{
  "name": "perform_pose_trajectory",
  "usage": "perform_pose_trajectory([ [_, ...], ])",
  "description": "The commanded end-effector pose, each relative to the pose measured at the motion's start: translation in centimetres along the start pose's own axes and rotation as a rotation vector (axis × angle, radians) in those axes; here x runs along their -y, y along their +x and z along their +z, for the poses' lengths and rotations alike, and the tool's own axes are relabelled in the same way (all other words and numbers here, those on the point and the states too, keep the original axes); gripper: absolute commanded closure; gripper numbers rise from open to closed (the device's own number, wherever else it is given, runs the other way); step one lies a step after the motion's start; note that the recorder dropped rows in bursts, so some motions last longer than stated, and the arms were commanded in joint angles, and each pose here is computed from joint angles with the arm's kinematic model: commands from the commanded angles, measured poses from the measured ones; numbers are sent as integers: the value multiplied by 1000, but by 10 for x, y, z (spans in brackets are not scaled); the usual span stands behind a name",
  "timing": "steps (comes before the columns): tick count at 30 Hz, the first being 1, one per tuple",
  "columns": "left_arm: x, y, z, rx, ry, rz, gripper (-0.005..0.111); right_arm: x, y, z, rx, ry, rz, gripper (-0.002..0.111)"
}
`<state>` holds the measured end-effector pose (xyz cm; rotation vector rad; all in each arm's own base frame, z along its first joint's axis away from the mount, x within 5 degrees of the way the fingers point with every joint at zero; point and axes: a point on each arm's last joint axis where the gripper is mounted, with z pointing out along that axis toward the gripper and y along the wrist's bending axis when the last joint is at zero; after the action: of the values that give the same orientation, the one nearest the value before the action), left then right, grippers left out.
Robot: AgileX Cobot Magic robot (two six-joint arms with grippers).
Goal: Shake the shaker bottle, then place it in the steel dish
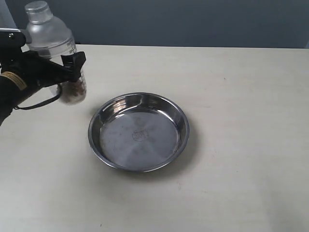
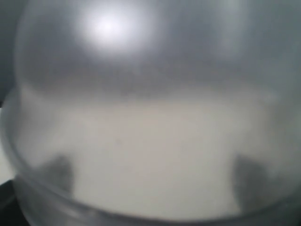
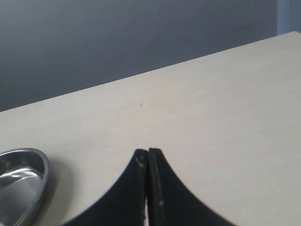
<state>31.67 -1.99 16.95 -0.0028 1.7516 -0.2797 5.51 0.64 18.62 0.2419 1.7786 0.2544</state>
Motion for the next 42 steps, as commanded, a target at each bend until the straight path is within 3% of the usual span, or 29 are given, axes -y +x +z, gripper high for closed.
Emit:
perform_pose_trajectory([
  [1, 40, -38, -12, 106, 209, 60, 106, 0, -1, 0, 16, 2, -2, 109],
  [4, 78, -67, -24, 156, 373, 156, 106, 0, -1, 0, 16, 2, -2, 109],
  [8, 115, -106, -41, 206, 429, 213, 106, 0, -1, 0, 16, 2, -2, 109],
  [10, 118, -94, -38, 89, 390, 195, 106, 0, -1, 0, 16, 2, -2, 109],
  [13, 115, -30, -24, -176, 350, 157, 106, 0, -1, 0, 16, 2, -2, 109],
  [15, 117, -13, -22, -219, 366, 108, 106, 0, -1, 0, 16, 2, -2, 109],
  [17, 129, -29, -27, -133, 432, 90, 106, 0, -1, 0, 16, 2, -2, 109],
  [19, 144, -73, -39, 53, 510, 97, 106, 0, -1, 0, 16, 2, -2, 109],
  [21, 152, -111, -51, 169, 525, 135, 106, 0, -1, 0, 16, 2, -2, 109],
  [23, 151, -103, -48, 96, 491, 134, 106, 0, -1, 0, 16, 2, -2, 109],
  [25, 144, -53, -33, -106, 444, 142, 106, 0, -1, 0, 16, 2, -2, 109],
  [27, 140, -18, -24, -209, 437, 44, 106, 0, -1, 0, 16, 2, -2, 109],
  [28, 143, -20, -25, -188, 473, 17, 106, 0, -1, 0, 16, 2, -2, 109],
  [30, 159, -52, -36, -20, 631, 56, 106, 0, -1, 0, 16, 2, -2, 109],
  [32, 165, -86, -46, 83, 654, 154, 106, 0, -1, 0, 16, 2, -2, 109],
  [34, 160, -74, -40, -26, 560, 162, 106, 0, -1, 0, 16, 2, -2, 109],
  [36, 149, -18, -26, -237, 504, 192, 106, 0, -1, 0, 16, 2, -2, 109],
  [38, 144, 11, -18, -326, 485, 127, 106, 0, -1, 0, 16, 2, -2, 109],
  [40, 153, -5, -21, -226, 567, 99, 106, 0, -1, 0, 16, 2, -2, 109],
  [42, 167, -47, -34, -33, 684, 120, 106, 0, -1, 0, 16, 2, -2, 109],
])
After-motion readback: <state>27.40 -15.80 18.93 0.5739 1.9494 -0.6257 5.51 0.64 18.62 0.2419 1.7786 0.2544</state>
